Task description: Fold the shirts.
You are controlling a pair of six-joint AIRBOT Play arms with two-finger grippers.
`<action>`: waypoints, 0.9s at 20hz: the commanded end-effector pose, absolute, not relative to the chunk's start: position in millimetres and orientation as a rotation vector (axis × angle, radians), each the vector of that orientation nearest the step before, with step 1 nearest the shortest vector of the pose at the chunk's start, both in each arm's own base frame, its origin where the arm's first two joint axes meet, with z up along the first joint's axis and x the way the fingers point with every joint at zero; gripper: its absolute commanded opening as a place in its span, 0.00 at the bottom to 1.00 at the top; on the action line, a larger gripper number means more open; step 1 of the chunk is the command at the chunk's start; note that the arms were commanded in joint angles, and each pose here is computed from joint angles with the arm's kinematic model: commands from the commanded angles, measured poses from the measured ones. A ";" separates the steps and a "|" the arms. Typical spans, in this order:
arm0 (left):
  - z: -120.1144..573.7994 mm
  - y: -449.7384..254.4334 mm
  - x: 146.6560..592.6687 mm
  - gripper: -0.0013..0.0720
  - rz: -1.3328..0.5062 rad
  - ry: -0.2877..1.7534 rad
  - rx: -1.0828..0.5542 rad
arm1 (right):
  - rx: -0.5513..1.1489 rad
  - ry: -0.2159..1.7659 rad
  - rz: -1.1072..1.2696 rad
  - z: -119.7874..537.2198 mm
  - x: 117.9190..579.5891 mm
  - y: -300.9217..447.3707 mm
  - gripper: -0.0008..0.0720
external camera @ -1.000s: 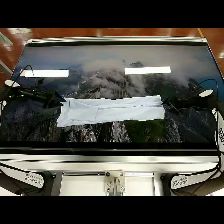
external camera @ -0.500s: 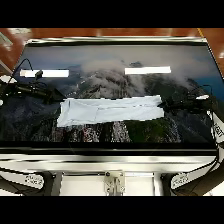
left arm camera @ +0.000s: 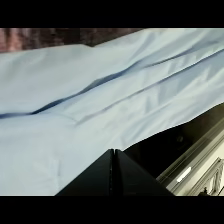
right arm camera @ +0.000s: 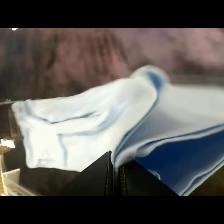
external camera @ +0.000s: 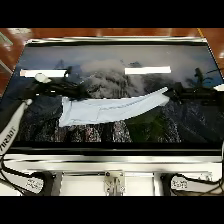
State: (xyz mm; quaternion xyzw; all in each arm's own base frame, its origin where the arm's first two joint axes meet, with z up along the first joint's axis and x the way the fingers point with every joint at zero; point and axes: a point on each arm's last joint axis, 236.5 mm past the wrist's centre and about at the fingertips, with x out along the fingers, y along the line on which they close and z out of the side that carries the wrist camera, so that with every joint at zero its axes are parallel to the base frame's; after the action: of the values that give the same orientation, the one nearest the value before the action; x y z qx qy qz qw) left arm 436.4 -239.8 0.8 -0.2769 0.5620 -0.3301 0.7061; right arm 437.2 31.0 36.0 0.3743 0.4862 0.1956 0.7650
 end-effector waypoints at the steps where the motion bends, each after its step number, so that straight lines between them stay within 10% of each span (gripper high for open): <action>1: -1.8 -330.2 432.4 0.07 -0.780 1.186 -0.687 | 0.757 0.953 0.459 106.1 417.8 41.5 0.09; 12: -39.5 -497.6 357.7 0.07 -0.928 1.342 -0.947 | 0.723 0.724 0.530 223.7 370.6 71.1 0.09; 18: -6.7 -465.5 405.6 0.07 -0.933 1.227 -0.925 | 0.751 0.718 0.532 226.9 372.8 74.8 0.09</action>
State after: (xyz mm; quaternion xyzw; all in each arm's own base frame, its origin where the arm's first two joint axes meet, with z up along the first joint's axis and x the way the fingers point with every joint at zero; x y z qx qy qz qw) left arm 381.6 -485.2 -22.3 -0.4056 0.5547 -0.4048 0.6033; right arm 371.9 71.0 221.3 0.3465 0.3456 0.2486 0.8359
